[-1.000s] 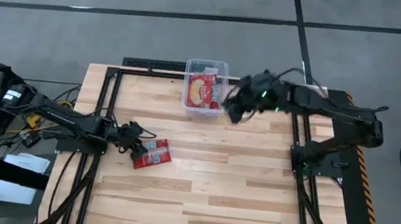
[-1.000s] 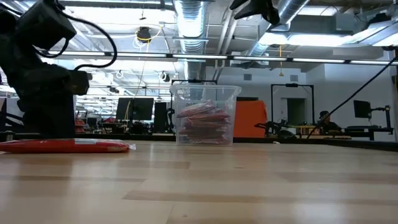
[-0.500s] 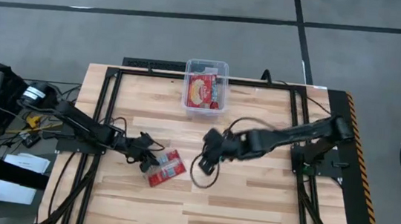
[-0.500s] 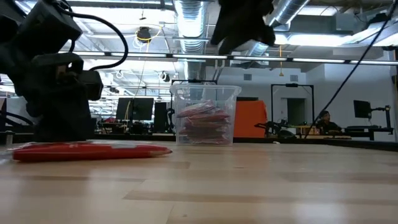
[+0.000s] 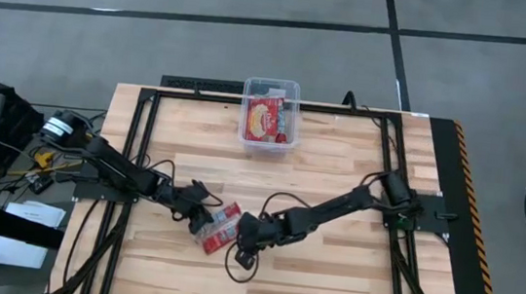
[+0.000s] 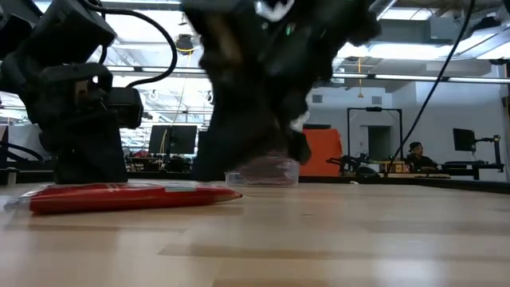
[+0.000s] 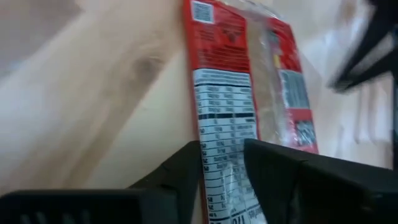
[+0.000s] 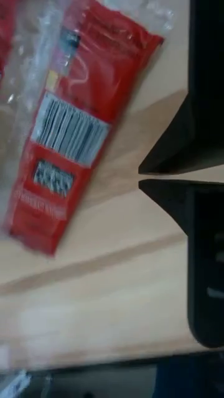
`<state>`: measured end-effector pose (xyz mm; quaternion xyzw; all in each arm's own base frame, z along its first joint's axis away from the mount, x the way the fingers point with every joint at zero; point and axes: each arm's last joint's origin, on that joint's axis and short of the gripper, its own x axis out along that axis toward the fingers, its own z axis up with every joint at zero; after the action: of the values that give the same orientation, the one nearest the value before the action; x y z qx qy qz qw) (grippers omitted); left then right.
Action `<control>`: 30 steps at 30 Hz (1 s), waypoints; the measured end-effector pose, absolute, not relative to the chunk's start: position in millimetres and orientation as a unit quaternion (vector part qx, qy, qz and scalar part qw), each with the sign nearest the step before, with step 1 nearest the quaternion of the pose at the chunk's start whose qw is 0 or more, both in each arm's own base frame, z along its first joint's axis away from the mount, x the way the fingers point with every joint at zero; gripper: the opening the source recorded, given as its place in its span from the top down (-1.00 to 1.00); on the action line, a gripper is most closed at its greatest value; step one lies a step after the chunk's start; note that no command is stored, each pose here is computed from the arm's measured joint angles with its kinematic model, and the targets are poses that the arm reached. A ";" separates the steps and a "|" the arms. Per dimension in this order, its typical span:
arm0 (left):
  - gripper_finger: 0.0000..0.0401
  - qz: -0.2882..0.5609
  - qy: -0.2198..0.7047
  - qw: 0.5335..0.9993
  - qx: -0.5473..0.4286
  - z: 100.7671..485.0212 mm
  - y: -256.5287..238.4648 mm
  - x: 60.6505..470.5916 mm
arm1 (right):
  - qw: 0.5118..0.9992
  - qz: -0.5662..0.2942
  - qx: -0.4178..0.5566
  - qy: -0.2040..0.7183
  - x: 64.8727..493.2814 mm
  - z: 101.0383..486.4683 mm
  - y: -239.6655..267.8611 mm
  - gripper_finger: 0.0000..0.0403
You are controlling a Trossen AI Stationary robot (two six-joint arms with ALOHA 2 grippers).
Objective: Sort popcorn bags into baskets
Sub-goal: Put the red popcorn bag into the transparent bin
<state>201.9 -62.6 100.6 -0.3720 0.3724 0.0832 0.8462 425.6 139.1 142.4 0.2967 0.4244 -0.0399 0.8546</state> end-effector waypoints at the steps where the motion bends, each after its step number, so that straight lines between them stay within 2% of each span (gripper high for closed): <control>1: 0.35 0.076 0.374 0.846 -0.372 100.7 -63.3 202.1 | 0.851 -0.046 0.300 0.428 426.6 136.0 138.5 0.80; 7: -0.09 0.044 0.384 0.840 -0.382 102.4 -66.5 202.6 | 0.845 -0.069 0.321 0.423 437.5 115.7 121.7 0.88; 10: -0.25 0.046 0.382 0.837 -0.390 102.2 -66.9 203.1 | 0.843 -0.074 0.332 0.417 440.9 116.4 110.6 0.90; 13: -0.31 0.051 0.383 0.832 -0.397 101.4 -67.1 203.3 | 0.843 -0.080 0.337 0.412 444.2 115.8 98.9 0.89; 17: -0.30 0.052 0.385 0.831 -0.397 98.7 -67.4 204.1 | 0.843 -0.098 0.342 0.403 447.9 115.7 82.4 0.84; 20: -0.21 0.059 0.389 0.828 -0.400 95.4 -67.6 204.8 | 0.842 -0.102 0.346 0.401 449.1 115.7 75.8 0.83; 23: -0.02 0.075 0.387 0.827 -0.400 92.7 -68.1 205.3 | 0.843 -0.101 0.344 0.401 449.2 115.7 75.0 0.85; 30: 0.75 0.076 0.374 0.830 -0.407 93.2 -68.3 206.1 | 0.845 -0.097 0.338 0.404 446.3 125.3 75.3 0.92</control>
<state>206.1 -68.3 93.2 -0.4066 0.3738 0.0757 0.8302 446.3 75.3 125.3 0.3383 0.4036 -0.0970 0.8445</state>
